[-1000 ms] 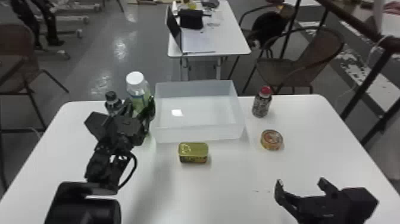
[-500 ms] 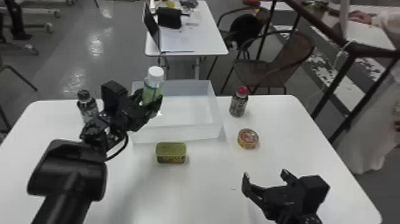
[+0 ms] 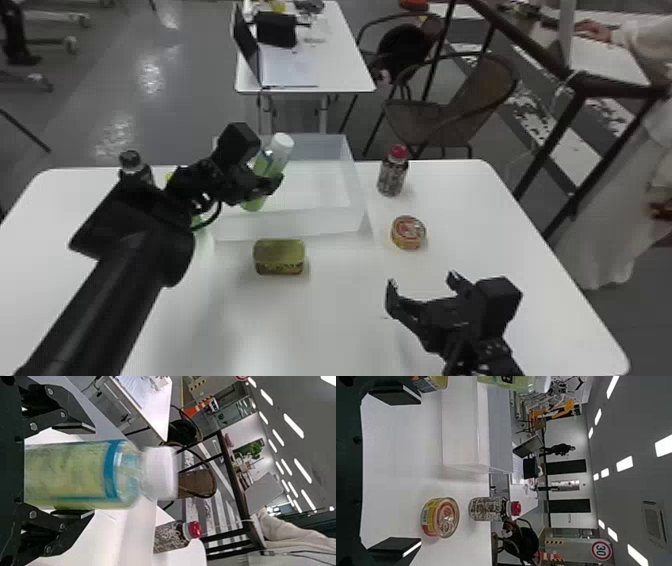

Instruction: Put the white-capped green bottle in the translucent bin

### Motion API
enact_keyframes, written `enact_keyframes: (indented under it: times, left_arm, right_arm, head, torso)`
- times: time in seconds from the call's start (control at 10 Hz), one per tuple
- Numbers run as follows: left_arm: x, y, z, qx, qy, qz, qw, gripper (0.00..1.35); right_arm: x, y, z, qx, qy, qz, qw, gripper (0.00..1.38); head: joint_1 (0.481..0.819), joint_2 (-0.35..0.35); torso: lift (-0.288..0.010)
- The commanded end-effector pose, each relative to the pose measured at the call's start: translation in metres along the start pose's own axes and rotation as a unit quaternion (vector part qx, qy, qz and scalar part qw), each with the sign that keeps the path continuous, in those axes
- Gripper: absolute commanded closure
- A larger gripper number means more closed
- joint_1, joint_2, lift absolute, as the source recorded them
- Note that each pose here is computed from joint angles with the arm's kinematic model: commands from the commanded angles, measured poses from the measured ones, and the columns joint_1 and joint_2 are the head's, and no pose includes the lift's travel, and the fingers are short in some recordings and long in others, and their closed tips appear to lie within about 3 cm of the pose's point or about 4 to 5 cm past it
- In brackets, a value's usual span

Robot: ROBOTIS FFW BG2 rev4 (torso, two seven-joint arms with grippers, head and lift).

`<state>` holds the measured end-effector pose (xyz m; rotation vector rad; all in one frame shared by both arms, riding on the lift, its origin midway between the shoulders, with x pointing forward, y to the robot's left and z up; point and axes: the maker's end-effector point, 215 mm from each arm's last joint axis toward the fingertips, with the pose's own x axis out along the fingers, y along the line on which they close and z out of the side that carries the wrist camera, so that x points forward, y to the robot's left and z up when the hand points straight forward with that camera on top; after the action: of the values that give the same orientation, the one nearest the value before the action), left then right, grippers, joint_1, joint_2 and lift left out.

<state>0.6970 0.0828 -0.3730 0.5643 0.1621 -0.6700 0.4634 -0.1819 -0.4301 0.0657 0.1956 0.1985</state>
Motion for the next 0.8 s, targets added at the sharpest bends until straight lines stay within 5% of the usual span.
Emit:
enact_keyframes:
  times: [0.0,0.4,0.7]
  left_arm:
    - [-0.001,0.016,-0.001,0.019,0.013,0.01,0.9997,0.23]
    - [-0.019,0.001,0.024,-0.053,-0.077,0.018,0.9955,0.18]
    - [-0.107,0.006,-0.003,-0.164,-0.135,0.121,0.9696,0.18]
  right_arm:
    - [0.002,0.002,0.0,0.0,0.0,0.001,1.0,0.05]
    - [-0.011,-0.003,-0.002,0.001,0.002,-0.005,1.0,0.05]
    - [-0.021,-0.012,0.003,-0.004,-0.001,-0.017,1.0,0.05]
  head:
    - [0.695,-0.097]
    - [0.695,-0.086]
    - [0.695,-0.078]
  torso:
    - [-0.07]
    - [-0.07]
    - [-0.07]
